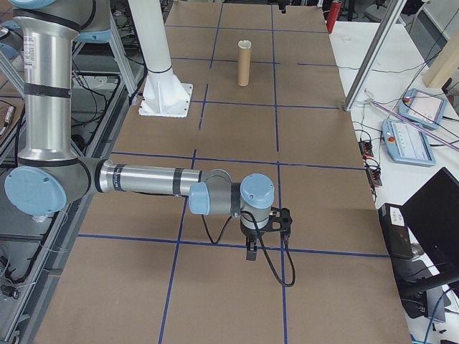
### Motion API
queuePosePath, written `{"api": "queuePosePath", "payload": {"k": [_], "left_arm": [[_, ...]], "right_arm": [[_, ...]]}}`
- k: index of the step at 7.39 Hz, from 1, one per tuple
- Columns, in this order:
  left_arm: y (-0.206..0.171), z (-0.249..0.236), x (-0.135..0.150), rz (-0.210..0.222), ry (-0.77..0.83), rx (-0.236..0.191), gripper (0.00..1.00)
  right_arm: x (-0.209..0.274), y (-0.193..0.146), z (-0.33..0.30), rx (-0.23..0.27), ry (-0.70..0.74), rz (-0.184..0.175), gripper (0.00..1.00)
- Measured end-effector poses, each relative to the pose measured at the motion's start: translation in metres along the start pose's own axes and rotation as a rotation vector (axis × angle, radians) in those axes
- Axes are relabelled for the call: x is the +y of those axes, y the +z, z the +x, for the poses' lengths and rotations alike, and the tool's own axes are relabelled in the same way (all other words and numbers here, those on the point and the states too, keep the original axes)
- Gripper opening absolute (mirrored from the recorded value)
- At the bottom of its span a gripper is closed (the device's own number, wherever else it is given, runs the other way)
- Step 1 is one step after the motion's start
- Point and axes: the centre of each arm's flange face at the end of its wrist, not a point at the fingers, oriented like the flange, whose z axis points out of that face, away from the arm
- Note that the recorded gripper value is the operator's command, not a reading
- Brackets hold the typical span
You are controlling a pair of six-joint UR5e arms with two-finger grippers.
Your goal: Collect badminton balls into bucket
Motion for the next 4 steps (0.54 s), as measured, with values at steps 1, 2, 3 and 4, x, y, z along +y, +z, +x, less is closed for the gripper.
{"api": "queuePosePath", "payload": {"k": [1, 2, 3, 4], "left_arm": [[0.016, -0.048, 0.006, -0.003, 0.014, 0.044, 1.00], [0.039, -0.084, 0.017, 0.000, 0.011, 0.081, 1.00], [0.063, -0.106, 0.031, 0.012, 0.012, 0.104, 1.00], [0.084, -0.119, 0.046, 0.015, 0.011, 0.130, 1.00]], "right_arm": [[0.000, 0.000, 0.000, 0.000, 0.000, 0.000, 1.00], [0.000, 0.000, 0.000, 0.000, 0.000, 0.000, 1.00], [0.000, 0.000, 0.000, 0.000, 0.000, 0.000, 1.00], [0.000, 0.000, 0.000, 0.000, 0.000, 0.000, 1.00]]}}
